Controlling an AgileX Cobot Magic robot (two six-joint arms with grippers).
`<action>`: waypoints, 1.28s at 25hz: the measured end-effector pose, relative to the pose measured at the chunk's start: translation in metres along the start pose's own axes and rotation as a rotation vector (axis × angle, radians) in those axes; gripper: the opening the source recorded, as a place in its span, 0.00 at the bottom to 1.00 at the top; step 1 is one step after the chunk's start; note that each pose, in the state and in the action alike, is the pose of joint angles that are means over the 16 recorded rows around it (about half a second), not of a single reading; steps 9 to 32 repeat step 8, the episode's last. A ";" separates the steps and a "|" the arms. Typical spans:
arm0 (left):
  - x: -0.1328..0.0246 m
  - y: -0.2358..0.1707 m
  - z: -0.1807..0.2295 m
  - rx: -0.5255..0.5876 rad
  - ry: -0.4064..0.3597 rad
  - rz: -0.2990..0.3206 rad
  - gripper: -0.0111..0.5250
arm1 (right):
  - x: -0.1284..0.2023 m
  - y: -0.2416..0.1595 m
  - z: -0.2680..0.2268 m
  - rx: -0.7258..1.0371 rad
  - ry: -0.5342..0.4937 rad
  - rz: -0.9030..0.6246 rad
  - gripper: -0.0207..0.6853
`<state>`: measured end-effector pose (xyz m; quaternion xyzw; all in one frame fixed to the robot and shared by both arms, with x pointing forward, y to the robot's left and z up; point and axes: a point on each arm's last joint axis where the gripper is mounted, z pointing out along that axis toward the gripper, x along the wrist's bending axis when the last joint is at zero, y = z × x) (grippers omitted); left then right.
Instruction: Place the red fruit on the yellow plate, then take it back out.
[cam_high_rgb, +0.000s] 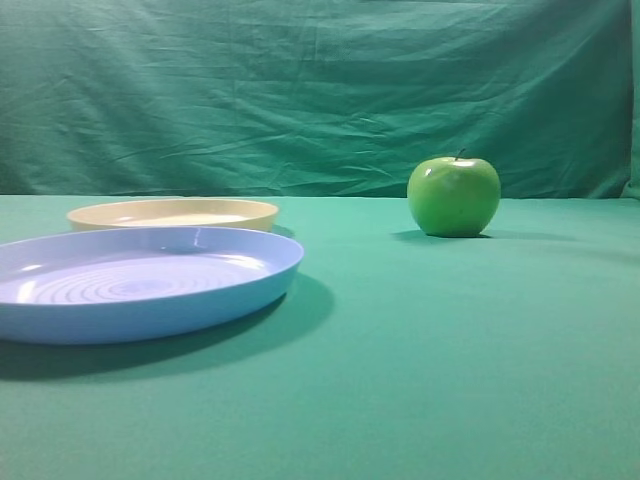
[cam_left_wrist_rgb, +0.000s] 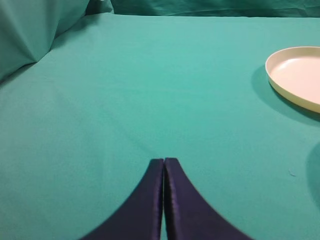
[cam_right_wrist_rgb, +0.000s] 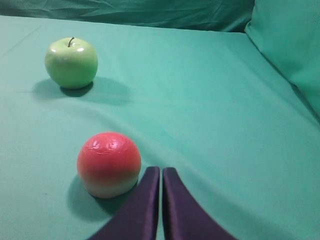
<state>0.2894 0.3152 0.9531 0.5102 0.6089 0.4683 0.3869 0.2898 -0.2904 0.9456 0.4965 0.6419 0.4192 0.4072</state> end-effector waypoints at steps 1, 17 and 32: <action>0.000 0.000 0.000 0.000 0.000 0.000 0.02 | 0.000 0.000 0.000 0.000 0.000 0.000 0.03; 0.000 0.000 0.000 0.000 0.000 0.001 0.02 | 0.000 0.000 0.000 0.000 0.000 -0.002 0.03; 0.000 0.000 0.000 0.000 0.000 0.001 0.02 | 0.000 0.000 0.000 0.000 0.000 -0.002 0.03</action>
